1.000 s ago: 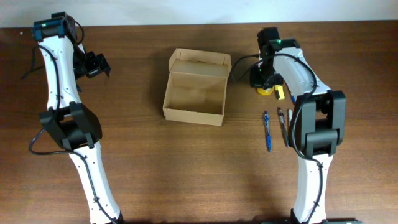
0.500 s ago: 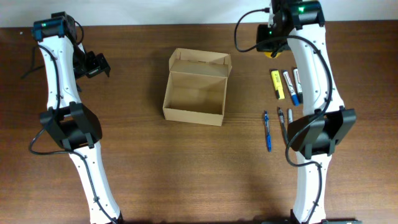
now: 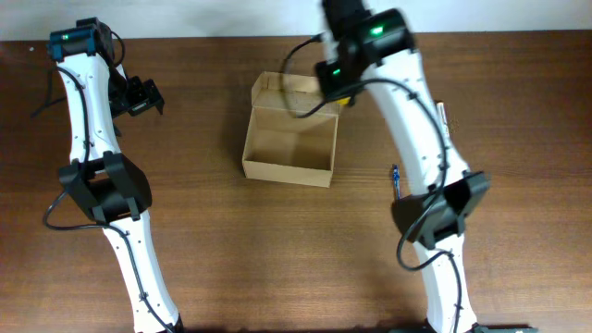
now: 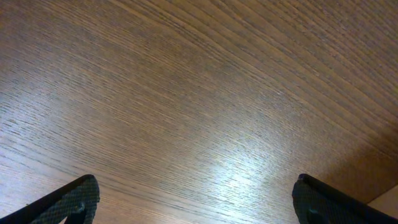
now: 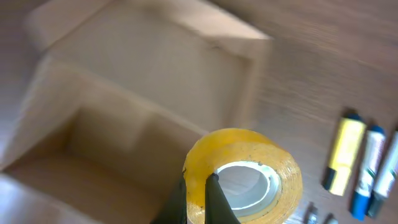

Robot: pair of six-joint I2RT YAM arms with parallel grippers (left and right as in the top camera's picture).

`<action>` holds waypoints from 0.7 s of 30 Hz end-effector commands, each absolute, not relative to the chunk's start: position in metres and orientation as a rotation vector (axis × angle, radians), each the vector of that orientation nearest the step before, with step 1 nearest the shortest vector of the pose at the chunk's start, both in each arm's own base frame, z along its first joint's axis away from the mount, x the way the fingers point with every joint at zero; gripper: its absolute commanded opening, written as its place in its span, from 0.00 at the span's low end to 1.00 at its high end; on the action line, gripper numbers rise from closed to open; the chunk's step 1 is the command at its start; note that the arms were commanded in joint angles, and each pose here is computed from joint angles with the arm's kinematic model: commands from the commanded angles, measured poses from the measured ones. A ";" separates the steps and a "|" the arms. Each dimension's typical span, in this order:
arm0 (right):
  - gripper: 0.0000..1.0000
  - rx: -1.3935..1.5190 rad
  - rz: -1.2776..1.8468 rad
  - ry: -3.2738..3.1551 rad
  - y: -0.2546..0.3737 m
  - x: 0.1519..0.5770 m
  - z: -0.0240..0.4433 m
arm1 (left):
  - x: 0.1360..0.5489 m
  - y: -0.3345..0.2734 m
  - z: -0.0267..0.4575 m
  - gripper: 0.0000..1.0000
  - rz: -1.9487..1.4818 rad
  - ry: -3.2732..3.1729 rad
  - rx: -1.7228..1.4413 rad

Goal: Pack container
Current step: 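Carry the tape roll into the box and release it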

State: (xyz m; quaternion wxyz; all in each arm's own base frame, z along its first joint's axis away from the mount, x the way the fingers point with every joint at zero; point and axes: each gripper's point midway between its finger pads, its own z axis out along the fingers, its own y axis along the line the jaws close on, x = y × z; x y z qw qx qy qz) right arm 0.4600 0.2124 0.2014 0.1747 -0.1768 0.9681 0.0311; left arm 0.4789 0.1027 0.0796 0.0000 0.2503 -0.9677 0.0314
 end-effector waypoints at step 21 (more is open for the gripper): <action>0.04 -0.966 0.065 2.831 0.303 0.409 0.069 | 0.477 0.106 0.074 1.00 0.081 -3.028 0.787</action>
